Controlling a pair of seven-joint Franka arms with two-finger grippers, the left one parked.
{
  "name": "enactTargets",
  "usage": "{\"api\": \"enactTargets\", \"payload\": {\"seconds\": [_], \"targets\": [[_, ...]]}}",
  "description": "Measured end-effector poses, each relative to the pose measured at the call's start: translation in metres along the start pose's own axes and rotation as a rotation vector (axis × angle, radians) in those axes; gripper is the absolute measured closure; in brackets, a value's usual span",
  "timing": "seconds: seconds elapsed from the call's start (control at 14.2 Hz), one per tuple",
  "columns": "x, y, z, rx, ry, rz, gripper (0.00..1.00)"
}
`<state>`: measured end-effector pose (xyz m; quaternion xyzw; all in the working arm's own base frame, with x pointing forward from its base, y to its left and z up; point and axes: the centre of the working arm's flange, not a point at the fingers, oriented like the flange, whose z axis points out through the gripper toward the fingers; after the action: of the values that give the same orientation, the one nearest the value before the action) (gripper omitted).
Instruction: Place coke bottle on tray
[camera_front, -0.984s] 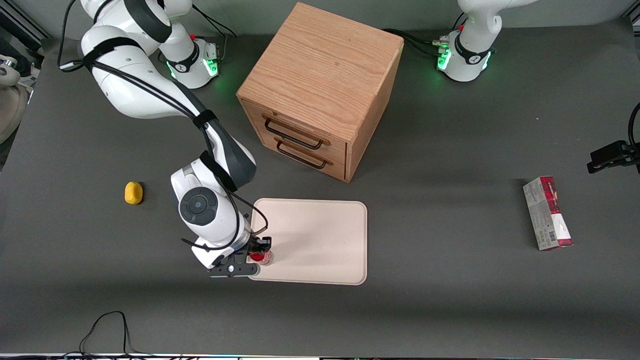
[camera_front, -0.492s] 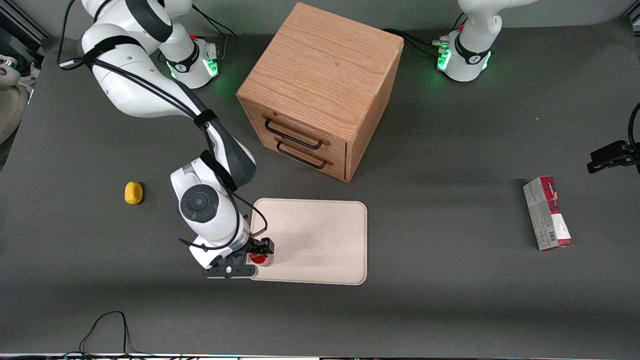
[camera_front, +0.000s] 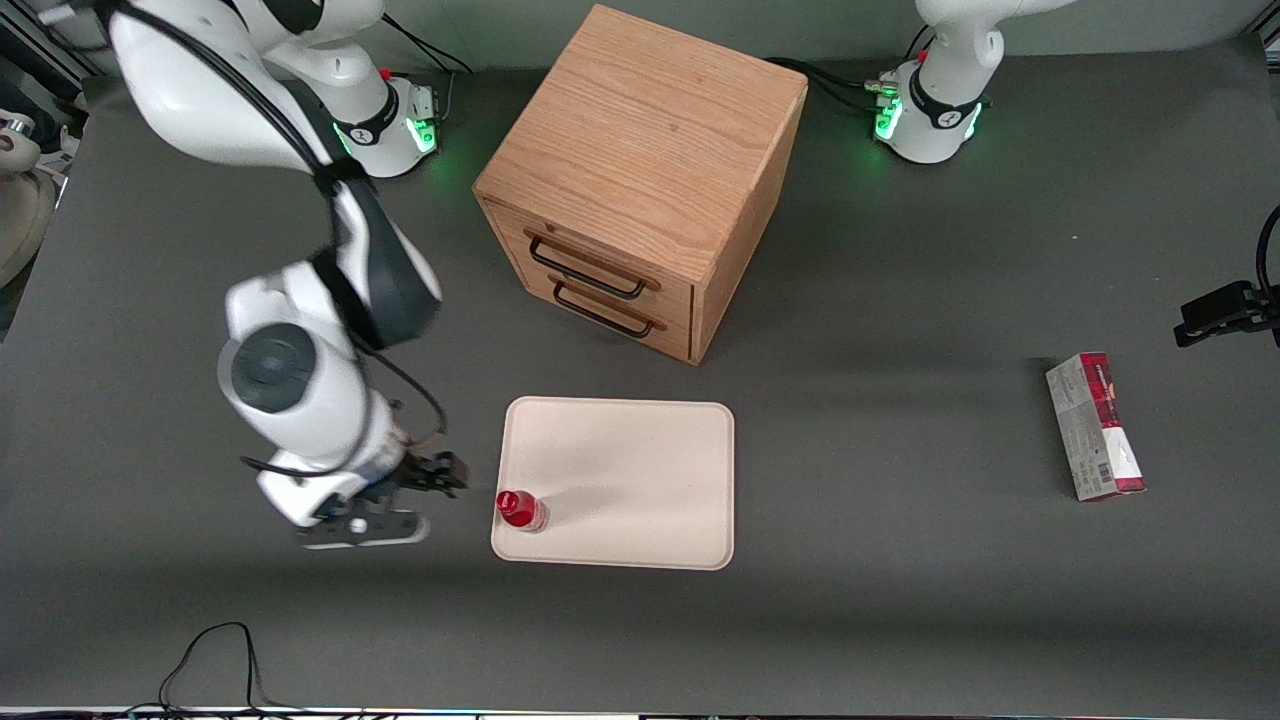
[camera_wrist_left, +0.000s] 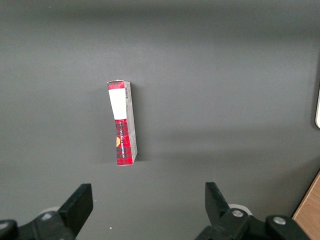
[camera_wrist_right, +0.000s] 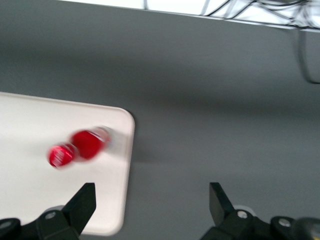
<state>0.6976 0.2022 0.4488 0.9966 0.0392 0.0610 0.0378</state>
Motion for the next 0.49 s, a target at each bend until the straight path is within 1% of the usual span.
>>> {"api": "enactTargets", "payload": {"seconds": [0.21, 0.35, 0.49], "targets": [[-0.033, 0.074, -0.059, 0.004, -0.017, -0.007, 0.00], [-0.065, 0.113, -0.093, 0.027, -0.037, 0.029, 0.00], [-0.099, 0.140, -0.122, 0.048, -0.076, 0.060, 0.00]]}}
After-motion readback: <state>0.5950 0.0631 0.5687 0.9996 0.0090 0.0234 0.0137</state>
